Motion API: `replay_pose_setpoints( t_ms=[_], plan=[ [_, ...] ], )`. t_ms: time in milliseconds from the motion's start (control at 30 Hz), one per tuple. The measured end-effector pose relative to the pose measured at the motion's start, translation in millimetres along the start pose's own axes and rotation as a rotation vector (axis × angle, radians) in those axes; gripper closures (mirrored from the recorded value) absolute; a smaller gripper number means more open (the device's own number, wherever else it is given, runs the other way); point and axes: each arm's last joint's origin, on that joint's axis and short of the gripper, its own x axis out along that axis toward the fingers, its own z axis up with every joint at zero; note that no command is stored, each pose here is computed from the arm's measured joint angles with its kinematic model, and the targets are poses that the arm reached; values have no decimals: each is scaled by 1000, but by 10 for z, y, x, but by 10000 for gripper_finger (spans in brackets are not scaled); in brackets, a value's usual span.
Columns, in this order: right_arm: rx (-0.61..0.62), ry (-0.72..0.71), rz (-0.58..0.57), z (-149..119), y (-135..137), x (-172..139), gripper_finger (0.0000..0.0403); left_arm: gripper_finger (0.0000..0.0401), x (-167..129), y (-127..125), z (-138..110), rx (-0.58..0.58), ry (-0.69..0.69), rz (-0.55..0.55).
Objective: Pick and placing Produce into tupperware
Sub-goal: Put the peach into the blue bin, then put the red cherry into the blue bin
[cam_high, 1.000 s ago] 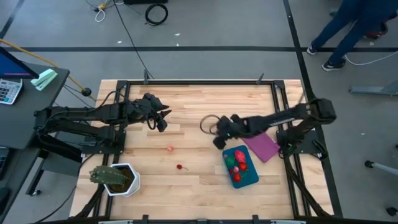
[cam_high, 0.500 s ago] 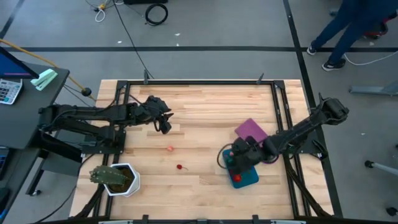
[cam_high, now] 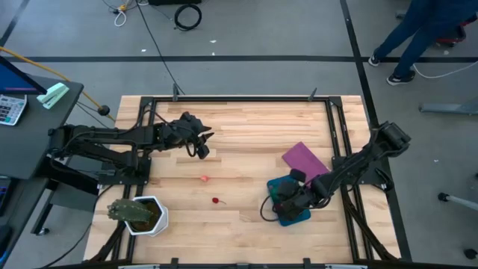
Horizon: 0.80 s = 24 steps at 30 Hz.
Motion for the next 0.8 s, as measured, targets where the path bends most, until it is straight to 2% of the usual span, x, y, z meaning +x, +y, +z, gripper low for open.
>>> replay_pose_setpoints(
  t_ms=[167, 400, 567, 800],
  plan=[
    [-35, 0, 3, 1, -1, -6, 266, 291, 0, 0, 0, 75, 0, 0],
    [31, -45, 23, 54, -15, -73, 239, 291, 0, 0, 1, 83, -1, 0],
    [100, -156, 107, 226, 1, -114, 239, 291, 0, 0, 3, 84, -3, 0],
    [36, -362, 191, 532, 33, -39, 240, 291, 0, -4, 28, 73, -27, -3]
  ],
)
